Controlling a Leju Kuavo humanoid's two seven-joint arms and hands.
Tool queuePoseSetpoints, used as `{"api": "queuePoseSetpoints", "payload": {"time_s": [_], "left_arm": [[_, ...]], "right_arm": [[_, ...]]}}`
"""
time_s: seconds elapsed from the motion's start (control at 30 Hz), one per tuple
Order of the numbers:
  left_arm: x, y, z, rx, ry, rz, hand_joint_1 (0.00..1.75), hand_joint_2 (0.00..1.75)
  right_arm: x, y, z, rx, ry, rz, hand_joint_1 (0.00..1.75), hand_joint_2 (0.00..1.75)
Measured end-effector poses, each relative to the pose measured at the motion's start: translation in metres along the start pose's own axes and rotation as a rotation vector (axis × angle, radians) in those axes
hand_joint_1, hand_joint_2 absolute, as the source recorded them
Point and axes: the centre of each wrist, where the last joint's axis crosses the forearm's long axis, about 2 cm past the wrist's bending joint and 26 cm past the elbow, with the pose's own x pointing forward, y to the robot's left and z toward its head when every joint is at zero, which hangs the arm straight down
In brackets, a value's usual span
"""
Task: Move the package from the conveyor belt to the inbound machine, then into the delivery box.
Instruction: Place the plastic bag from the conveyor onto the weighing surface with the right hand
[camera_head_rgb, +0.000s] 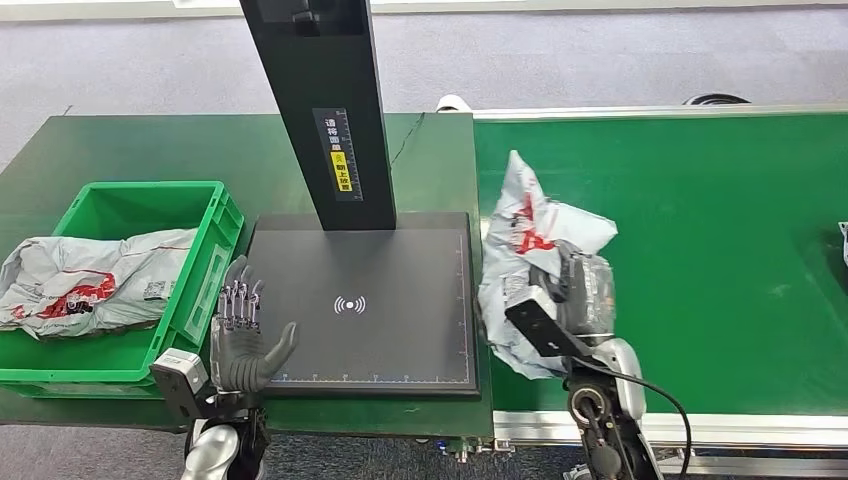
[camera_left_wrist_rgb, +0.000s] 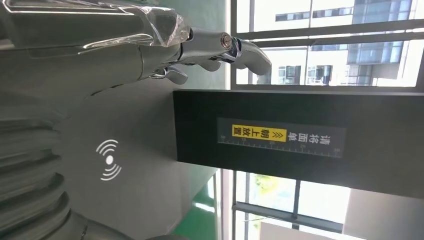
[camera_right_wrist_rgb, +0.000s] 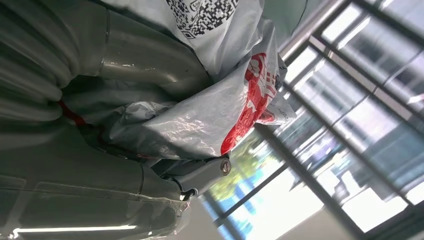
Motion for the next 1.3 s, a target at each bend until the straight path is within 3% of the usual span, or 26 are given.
{"api": "queuePoseSetpoints", "payload": {"time_s": [0.27,0.6,1.3], "left_arm": [[0.001,-0.001,-0.009,0.002,-0.023,-0.003,0.00,1.75],[-0.004,-0.007,-0.020,-0.022,-0.040,0.010,0.00,1.75],[-0.016,-0.010,-0.018,-0.055,-0.007,0.006,0.00,1.75]], "right_arm": [[0.037,0.051,-0.023,0.353,-0.165,0.047,1.75,1.75],[0.060,0.097,-0.025,0.635,-0.345,0.075,1.75,1.75],[0.065,0.113,-0.027,0.733,-0.392,0.117,1.75,1.75]]}}
